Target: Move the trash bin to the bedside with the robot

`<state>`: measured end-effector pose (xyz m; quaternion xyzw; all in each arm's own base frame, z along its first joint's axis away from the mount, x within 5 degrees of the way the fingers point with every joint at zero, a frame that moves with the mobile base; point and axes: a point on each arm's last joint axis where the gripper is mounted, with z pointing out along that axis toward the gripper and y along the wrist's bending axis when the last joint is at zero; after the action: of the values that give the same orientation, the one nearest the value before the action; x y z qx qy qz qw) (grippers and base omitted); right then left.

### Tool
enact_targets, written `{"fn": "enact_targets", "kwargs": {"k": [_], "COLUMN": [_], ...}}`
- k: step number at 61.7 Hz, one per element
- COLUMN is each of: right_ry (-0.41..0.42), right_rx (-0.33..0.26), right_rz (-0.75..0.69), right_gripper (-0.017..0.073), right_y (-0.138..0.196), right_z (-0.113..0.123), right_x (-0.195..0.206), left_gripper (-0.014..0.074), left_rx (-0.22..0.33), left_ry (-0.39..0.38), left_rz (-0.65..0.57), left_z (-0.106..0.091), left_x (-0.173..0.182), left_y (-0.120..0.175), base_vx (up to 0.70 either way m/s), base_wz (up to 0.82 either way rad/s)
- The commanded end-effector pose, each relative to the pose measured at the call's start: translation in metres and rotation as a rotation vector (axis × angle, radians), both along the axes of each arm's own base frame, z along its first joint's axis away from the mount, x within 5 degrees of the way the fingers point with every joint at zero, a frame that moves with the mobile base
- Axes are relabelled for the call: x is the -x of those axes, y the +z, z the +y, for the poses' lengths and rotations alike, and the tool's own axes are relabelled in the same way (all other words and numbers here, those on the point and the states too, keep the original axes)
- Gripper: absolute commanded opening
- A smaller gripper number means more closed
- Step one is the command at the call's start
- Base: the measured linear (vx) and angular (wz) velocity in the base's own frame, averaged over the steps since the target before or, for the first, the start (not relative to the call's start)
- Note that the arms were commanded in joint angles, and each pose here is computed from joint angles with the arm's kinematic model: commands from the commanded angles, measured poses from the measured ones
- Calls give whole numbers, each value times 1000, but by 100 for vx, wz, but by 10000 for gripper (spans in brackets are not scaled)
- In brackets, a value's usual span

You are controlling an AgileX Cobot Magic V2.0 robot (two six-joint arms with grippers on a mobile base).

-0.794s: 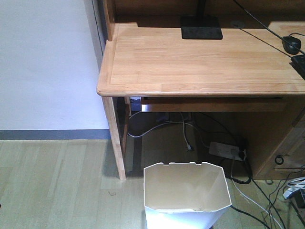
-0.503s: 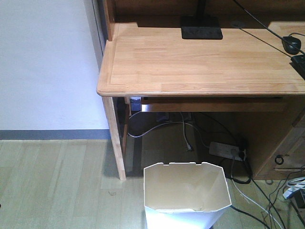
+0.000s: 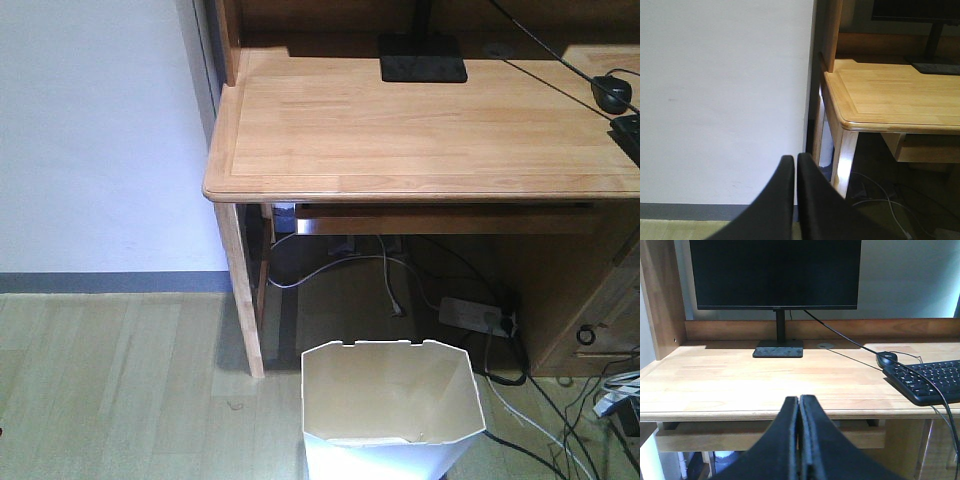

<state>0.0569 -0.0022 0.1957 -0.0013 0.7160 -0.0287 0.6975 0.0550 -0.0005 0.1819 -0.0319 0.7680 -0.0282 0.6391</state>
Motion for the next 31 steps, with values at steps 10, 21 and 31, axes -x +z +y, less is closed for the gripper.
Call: {"fn": "enact_targets", "kwargs": {"k": [10,21,31], "right_ry": [2,1,2], "right_rx": [11,18,16], "right_rz": [-95,-235,-191], "right_gripper": [-9,-9,-9], "right_y": [7,25,50], "right_z": [0,0,0], "right_x": [1,4,1], "left_gripper": [-6,-6,-6], "left_rx": [8,8,8], "left_ry": [4,4,4], "left_rz": [-68,-68,-68], "left_z": [0,0,0], "left_x": [0,0,0], "left_y": [3,3,3], "base_vx": [0,0,0], "base_wz": [0,0,0]}}
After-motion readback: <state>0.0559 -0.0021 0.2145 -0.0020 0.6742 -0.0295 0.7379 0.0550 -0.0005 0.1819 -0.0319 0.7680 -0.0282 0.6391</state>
